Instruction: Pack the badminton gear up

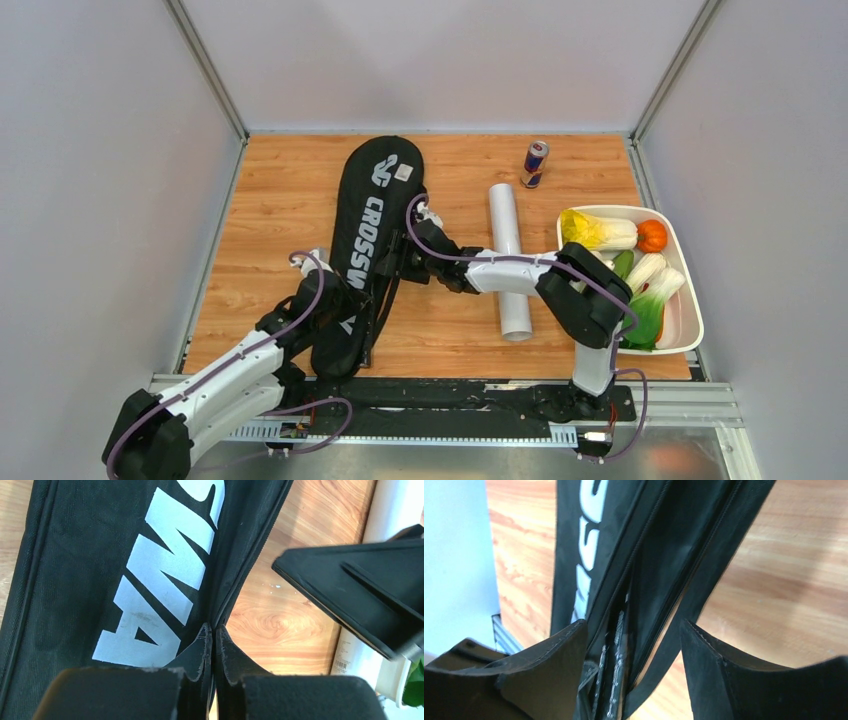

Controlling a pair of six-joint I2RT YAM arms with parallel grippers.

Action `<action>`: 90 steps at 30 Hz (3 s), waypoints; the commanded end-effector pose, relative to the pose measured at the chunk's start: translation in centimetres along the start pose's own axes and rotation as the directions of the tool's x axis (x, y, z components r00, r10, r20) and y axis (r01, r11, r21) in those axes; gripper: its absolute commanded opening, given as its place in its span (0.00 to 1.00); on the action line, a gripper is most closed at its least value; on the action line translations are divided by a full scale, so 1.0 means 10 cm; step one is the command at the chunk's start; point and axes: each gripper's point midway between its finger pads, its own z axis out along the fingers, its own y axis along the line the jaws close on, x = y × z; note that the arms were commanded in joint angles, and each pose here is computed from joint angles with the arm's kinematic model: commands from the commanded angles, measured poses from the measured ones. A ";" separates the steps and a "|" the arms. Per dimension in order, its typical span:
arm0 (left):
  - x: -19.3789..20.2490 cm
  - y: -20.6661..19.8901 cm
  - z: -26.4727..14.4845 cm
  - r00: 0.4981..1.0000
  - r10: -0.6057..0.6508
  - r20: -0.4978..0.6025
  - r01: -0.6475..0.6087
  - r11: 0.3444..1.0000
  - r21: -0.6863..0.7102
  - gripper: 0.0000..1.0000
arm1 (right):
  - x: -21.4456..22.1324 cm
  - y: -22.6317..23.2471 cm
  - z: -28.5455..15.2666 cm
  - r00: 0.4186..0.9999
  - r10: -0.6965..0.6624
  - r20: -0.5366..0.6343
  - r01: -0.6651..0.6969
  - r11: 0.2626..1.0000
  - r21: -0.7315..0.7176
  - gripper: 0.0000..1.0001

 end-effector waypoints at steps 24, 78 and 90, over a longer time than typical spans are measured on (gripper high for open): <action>-0.70 0.47 0.12 0.997 0.057 0.046 -0.038 0.942 -0.332 0.53 | -0.05 -0.25 0.70 0.999 0.018 -0.035 -0.016 0.998 0.059 0.73; -0.10 -1.10 -0.39 0.990 0.105 0.097 -0.139 0.862 0.488 0.64 | -1.20 0.89 -0.16 0.764 -0.632 0.130 0.519 0.722 0.458 0.00; -0.02 -0.96 -0.20 0.995 0.048 0.089 -0.079 0.917 0.391 0.64 | -1.06 0.95 -0.08 0.747 -0.654 0.123 0.532 0.697 0.480 0.00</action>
